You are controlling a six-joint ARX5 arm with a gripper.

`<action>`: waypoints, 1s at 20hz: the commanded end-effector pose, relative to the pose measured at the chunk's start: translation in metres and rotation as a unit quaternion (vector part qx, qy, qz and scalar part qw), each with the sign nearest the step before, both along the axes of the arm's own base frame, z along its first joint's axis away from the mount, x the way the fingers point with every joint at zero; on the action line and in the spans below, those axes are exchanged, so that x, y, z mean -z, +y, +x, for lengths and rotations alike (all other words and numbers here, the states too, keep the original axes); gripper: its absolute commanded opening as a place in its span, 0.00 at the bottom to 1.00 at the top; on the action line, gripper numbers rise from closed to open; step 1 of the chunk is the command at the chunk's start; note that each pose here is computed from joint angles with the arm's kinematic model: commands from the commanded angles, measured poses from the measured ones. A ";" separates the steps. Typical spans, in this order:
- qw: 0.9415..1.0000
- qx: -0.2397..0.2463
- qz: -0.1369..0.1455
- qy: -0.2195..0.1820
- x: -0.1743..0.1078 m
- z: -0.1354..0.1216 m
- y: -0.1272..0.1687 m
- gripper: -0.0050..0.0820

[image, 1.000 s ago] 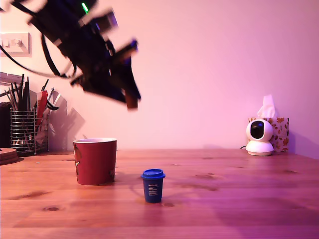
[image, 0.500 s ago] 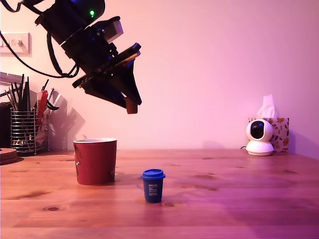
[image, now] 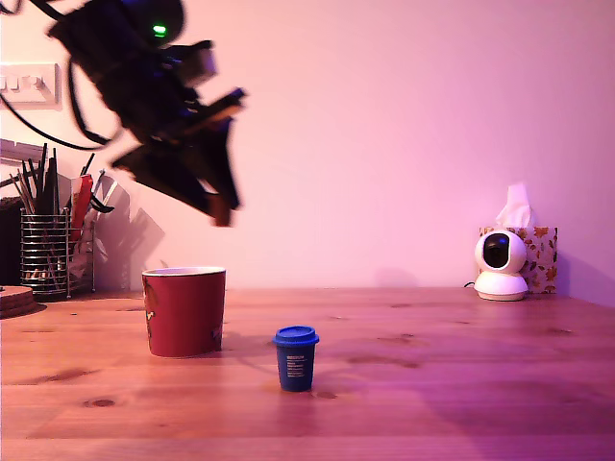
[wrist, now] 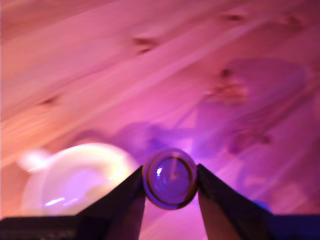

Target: Pick up the coffee capsules on the table and drop them inside the coffee cup

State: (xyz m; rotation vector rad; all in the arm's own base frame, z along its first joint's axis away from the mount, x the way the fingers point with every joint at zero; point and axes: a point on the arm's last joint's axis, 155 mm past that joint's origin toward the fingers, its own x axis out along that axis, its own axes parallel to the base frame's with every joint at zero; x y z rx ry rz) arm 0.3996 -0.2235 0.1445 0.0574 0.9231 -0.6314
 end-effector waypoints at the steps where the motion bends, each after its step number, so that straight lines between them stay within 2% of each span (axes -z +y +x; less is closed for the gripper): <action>1: 1.000 0.000 0.007 0.000 -0.001 0.006 0.006 0.33; 5: 1.000 -0.013 0.024 0.014 0.003 0.005 0.021 0.33; 11: 0.998 -0.024 0.054 0.011 0.008 0.007 0.033 0.33; 16: 0.998 -0.029 0.056 0.011 0.011 0.010 0.036 0.33; 20: 0.997 -0.032 0.064 0.033 0.029 0.012 0.040 0.33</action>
